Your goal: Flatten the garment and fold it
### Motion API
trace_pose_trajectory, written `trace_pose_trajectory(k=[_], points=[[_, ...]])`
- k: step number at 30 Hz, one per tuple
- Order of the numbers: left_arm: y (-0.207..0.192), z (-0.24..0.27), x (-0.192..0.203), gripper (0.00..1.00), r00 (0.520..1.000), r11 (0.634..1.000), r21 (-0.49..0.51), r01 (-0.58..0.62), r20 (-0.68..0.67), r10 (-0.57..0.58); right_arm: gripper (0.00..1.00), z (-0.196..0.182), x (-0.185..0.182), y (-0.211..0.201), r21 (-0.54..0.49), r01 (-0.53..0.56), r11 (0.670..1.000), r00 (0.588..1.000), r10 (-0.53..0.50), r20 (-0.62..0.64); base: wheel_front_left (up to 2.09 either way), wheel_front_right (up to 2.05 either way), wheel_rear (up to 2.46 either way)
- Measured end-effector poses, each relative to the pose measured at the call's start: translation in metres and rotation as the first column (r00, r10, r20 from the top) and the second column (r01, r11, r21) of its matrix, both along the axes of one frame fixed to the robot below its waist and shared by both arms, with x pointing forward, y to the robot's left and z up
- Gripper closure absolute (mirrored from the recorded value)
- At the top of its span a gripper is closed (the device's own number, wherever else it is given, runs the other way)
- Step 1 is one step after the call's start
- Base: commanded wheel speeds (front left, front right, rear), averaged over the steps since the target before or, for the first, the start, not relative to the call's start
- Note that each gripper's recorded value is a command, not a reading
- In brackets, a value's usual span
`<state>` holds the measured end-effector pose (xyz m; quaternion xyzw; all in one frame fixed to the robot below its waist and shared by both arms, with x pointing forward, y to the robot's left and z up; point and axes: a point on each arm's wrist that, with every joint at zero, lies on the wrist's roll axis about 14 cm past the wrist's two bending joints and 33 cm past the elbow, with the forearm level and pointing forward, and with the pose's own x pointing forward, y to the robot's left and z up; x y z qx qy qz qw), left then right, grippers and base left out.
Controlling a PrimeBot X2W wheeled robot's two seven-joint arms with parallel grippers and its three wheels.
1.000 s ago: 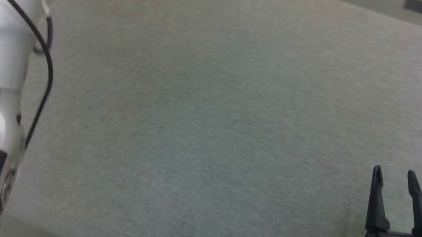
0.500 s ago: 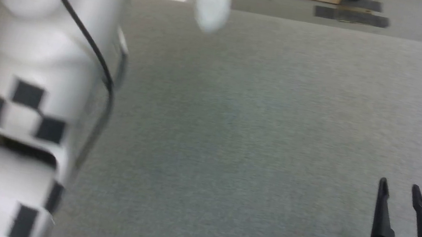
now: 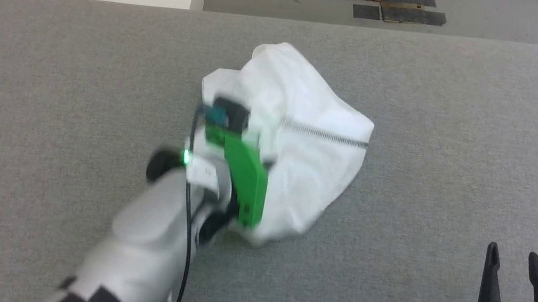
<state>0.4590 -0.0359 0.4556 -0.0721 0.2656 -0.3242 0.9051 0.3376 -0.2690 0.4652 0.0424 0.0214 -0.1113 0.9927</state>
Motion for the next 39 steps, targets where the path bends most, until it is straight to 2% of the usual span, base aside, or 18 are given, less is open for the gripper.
trace_pose_trajectory(k=[3,5,6,7,8,9,13,18,21,22,23,25,29,32,33,35,37,39], points=[[0.004,-0.054,-0.046,1.00,0.972,0.995,0.085,0.048,-0.231,-0.027,0.00,-0.001,0.001,0.003,0.003,-0.008,1.000,1.000,0.008,-0.001,0.00,0.00,0.00],[0.005,-0.067,-0.062,1.00,0.946,0.991,0.112,0.069,-0.321,-0.030,0.00,-0.001,0.002,0.005,0.005,-0.015,1.000,1.000,0.015,-0.002,0.00,0.00,0.00],[0.004,-0.067,-0.065,0.78,0.939,0.990,0.118,0.078,-0.344,-0.033,0.00,-0.001,0.003,0.006,0.006,-0.020,1.000,1.000,0.020,-0.001,0.00,0.00,0.00],[0.001,-0.065,-0.068,0.00,0.932,0.990,0.110,0.083,-0.361,-0.037,0.00,-0.001,0.004,0.008,0.007,-0.025,1.000,1.000,0.025,-0.001,0.00,0.00,0.00],[-0.001,-0.061,-0.068,0.00,0.927,0.995,0.079,0.063,-0.374,-0.029,0.00,-0.001,0.005,0.010,0.010,-0.030,0.999,1.000,0.030,0.001,0.00,0.00,0.00],[-0.006,-0.045,-0.068,0.00,0.922,1.000,-0.016,0.006,-0.387,-0.012,0.00,0.001,0.006,0.013,0.015,-0.040,0.999,0.999,0.040,0.011,0.00,0.00,0.00],[-0.004,-0.010,-0.052,0.00,0.933,0.982,-0.164,-0.096,-0.358,0.031,0.00,0.002,0.008,0.018,0.016,-0.056,0.998,0.998,0.056,0.014,0.00,0.00,0.00],[0.027,0.051,-0.020,0.00,0.954,0.905,-0.354,-0.236,-0.263,0.146,0.00,0.002,0.010,0.026,0.022,-0.084,0.996,0.996,0.083,0.017,0.00,0.00,0.00],[0.070,0.090,0.002,0.00,0.944,0.837,-0.439,-0.328,-0.133,0.301,0.00,0.005,0.014,0.034,0.023,-0.107,0.994,0.994,0.107,0.030,0.00,0.00,0.00],[0.096,0.106,0.010,0.00,0.919,0.800,-0.472,-0.372,-0.066,0.388,0.00,0.006,0.015,0.037,0.024,-0.118,0.993,0.993,0.117,0.033,0.00,0.00,0.00],[0.109,0.112,0.013,0.00,0.903,0.786,-0.479,-0.391,-0.033,0.429,0.00,0.007,0.016,0.039,0.024,-0.124,0.992,0.992,0.123,0.035,0.00,0.00,0.00],[0.148,0.126,0.015,0.00,0.838,0.738,-0.509,-0.444,0.057,0.543,0.00,0.008,0.017,0.045,0.027,-0.142,0.990,0.989,0.140,0.039,0.00,0.00,0.00],[0.202,0.127,0.000,0.00,0.707,0.684,-0.515,-0.516,0.194,0.680,0.00,0.008,0.019,0.053,0.031,-0.166,0.986,0.986,0.165,0.041,0.00,0.00,0.00],[0.226,0.125,-0.016,0.00,0.621,0.696,-0.476,-0.538,0.334,0.709,0.00,0.009,0.019,0.057,0.032,-0.178,0.983,0.983,0.177,0.042,0.00,0.00,0.00],[0.234,0.107,-0.034,0.00,0.594,0.721,-0.391,-0.572,0.409,0.693,0.00,-0.001,0.018,0.060,0.045,-0.187,0.981,0.982,0.187,-0.004,0.00,0.00,0.00],[0.235,0.102,-0.045,0.00,0.582,0.732,-0.353,-0.583,0.447,0.679,0.00,-0.006,0.018,0.060,0.052,-0.188,0.981,0.981,0.190,-0.031,0.00,0.00,0.00],[0.233,0.098,-0.054,0.00,0.568,0.728,-0.345,-0.593,0.462,0.681,0.00,-0.011,0.018,0.061,0.059,-0.190,0.980,0.979,0.194,-0.058,0.00,0.00,0.00],[0.232,0.089,-0.064,0.00,0.551,0.692,-0.369,-0.620,0.423,0.719,0.00,-0.018,0.018,0.063,0.074,-0.195,0.978,0.975,0.201,-0.096,0.00,0.00,0.00]])
